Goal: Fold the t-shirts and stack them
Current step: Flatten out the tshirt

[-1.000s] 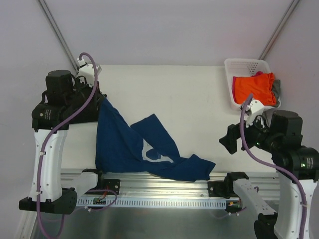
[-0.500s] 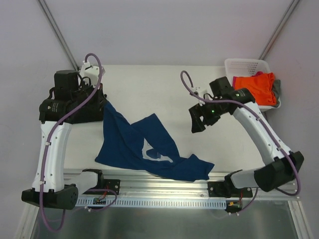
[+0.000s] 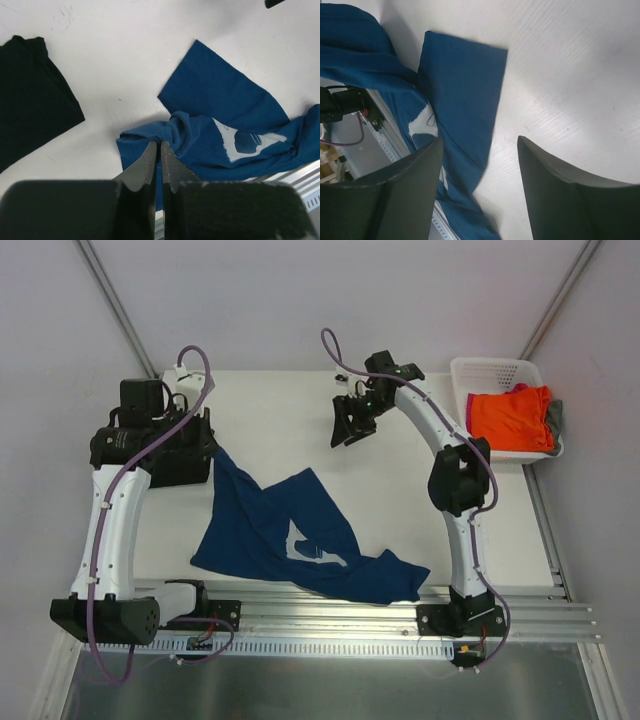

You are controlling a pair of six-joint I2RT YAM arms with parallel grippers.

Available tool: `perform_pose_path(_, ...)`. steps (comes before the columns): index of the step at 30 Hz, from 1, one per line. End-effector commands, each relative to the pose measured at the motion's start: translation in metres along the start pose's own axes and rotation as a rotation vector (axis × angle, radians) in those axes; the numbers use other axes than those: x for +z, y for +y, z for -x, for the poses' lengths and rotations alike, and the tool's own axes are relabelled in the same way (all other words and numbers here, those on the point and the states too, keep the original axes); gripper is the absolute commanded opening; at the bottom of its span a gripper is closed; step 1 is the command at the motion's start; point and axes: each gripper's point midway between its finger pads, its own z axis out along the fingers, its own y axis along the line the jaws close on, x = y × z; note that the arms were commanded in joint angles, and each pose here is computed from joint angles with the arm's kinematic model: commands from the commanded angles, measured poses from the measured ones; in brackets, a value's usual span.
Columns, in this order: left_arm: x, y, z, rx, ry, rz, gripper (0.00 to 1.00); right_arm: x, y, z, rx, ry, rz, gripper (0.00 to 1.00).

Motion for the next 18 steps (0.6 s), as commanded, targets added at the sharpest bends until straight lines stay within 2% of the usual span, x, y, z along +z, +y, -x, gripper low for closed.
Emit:
perform_pose_path(1,0.011,0.001,-0.003,-0.015,0.016,-0.032,0.0,0.015,0.013,0.009,0.095,-0.002,0.134,0.62)
perform_pose_path(10,0.014,0.013,-0.005,-0.042,0.029,-0.015,0.0,0.079,-0.017,-0.004,0.207,0.077,0.162,0.65)
perform_pose_path(18,0.02,0.012,-0.015,-0.075,0.054,-0.034,0.0,0.12,-0.028,-0.001,0.28,0.079,0.205,0.65)
